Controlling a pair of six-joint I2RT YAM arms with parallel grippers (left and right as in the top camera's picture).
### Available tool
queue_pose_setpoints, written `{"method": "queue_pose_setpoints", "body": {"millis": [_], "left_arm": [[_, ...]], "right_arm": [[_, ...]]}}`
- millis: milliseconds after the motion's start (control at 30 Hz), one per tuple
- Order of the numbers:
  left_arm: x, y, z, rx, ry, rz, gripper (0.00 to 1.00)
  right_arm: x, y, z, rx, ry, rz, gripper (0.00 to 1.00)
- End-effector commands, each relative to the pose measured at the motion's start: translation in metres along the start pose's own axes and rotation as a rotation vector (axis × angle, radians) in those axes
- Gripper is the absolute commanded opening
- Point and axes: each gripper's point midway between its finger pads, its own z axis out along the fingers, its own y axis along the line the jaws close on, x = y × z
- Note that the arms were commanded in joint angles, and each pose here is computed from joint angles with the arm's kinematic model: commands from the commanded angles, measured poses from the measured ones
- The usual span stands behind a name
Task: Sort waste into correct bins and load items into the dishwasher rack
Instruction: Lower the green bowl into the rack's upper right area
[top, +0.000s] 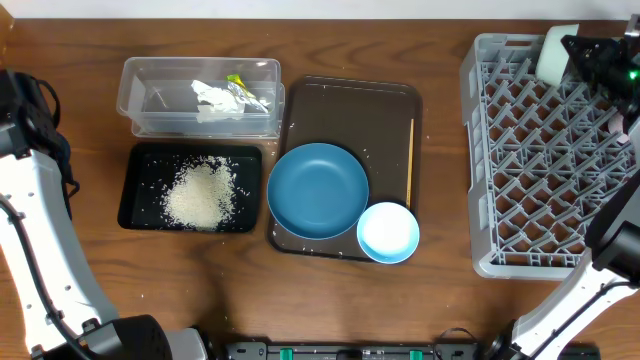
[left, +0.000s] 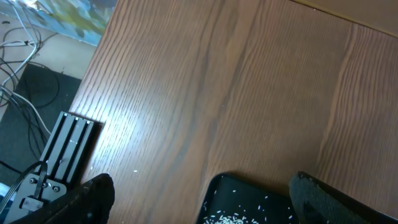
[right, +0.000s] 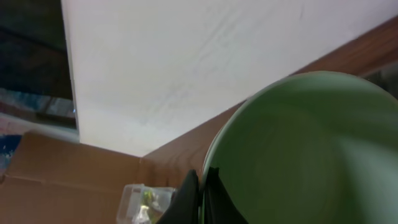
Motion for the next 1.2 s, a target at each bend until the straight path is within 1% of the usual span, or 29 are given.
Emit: {"method": "queue_pose_setpoints", "body": {"millis": [0, 267, 500, 700, 800, 1167], "left_arm": [[-0.003, 0.003, -0.001, -0.001, -0.009, -0.021, 0.92], [-0.003, 0.003, -0.001, -0.001, -0.009, -0.021, 0.92], [-0.003, 0.003, -0.001, -0.001, -0.009, -0.021, 0.92], [-0.003, 0.003, -0.001, -0.001, -0.009, -0.021, 0.92], [-0.003, 0.003, -0.001, -0.001, -0.009, -0.021, 0.92], [-0.003, 0.003, -0.001, -0.001, -0.009, -0.021, 0.92]], "right_arm": [[0.003, 0.009, 0.005, -0.033, 0.028, -0.042, 0.01], [0.006, 0.012, 0.004, -0.05, 0.043, -0.029, 0.01], [0.018, 0.015, 0.013, -0.059, 0.081, -0.006, 0.01], [0.018, -0.01, 0.008, 0.045, 0.053, 0.089, 0.01], [0.017, -0.015, 0.001, 0.056, 0.049, 0.07, 0.01], [0.003, -0.03, -0.025, 0.114, -0.005, 0.093, 0.01]]}}
